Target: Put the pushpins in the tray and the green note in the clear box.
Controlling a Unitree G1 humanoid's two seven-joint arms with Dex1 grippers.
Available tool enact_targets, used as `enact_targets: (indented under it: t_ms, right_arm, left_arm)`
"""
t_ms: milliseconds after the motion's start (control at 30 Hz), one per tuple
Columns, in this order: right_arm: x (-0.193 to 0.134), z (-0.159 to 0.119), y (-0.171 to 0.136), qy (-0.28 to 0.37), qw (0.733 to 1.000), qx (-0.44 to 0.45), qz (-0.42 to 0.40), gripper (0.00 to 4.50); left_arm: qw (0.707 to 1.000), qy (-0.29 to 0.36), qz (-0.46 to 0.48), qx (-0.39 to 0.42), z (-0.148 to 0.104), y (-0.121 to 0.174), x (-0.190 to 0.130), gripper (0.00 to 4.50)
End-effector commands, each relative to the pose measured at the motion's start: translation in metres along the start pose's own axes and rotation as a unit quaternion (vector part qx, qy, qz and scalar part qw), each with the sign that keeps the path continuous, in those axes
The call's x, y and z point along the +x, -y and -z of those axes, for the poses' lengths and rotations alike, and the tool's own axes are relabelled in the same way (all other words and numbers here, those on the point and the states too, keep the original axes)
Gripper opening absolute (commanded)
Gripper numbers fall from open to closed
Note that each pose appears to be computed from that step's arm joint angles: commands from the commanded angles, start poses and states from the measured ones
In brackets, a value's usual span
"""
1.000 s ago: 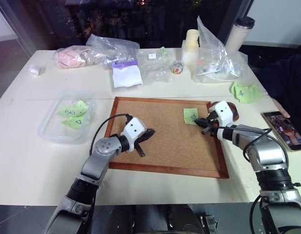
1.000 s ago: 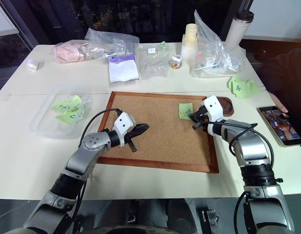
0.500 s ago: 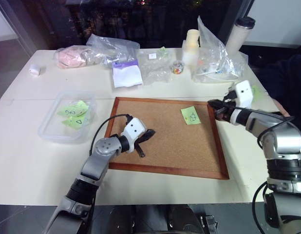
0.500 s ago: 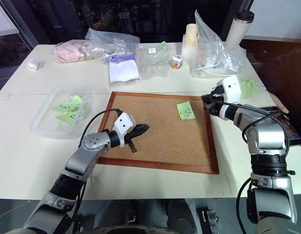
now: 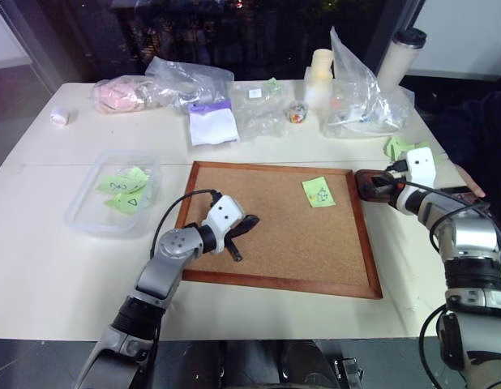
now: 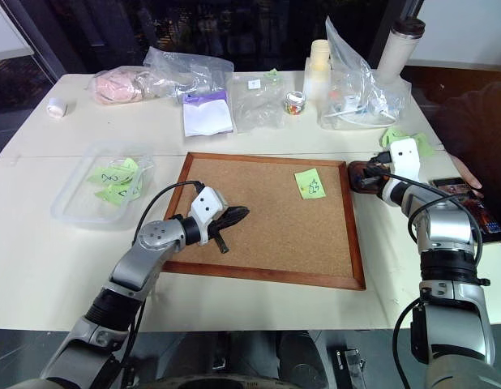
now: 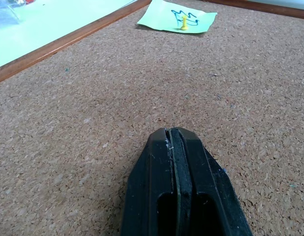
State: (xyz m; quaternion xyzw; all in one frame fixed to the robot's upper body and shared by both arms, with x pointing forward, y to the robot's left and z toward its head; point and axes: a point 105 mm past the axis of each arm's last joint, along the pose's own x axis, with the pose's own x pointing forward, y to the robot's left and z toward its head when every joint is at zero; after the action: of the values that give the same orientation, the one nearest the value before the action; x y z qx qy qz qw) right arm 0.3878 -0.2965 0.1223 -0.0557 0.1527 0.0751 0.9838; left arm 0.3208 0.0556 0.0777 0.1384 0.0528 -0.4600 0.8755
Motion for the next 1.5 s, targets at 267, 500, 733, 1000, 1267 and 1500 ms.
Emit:
enact_targets:
  t_ms: [267,500,733,1000,1267,1500]
  right_arm:
    - [-0.004,-0.019,0.013,0.041,0.999,0.006,0.017,0.60]
    - [-0.007,-0.024,0.007,0.049,0.999,0.002,0.004,1.36]
    - [-0.008,-0.030,-0.003,0.057,0.998,-0.004,-0.010,1.36]
    - [-0.013,-0.036,-0.049,0.060,0.992,-0.013,-0.110,1.36]
    - [-0.022,-0.032,-0.127,0.057,0.973,-0.041,-0.220,1.36]
    - [-0.017,-0.015,-0.142,0.033,0.971,-0.074,-0.227,1.36]
  left_arm:
    - [0.998,-0.059,0.021,-0.029,0.036,0.014,-0.001,0.00]
    - [0.998,-0.059,0.022,-0.029,0.036,0.015,-0.001,0.00]
    - [0.998,-0.060,0.022,-0.028,0.035,0.015,-0.002,0.00]
    - [0.998,-0.060,0.021,-0.027,0.035,0.014,-0.002,0.00]
    - [0.998,-0.059,0.020,-0.025,0.035,0.014,-0.002,0.00]
    - [0.998,-0.059,0.019,-0.025,0.034,0.013,-0.002,0.00]
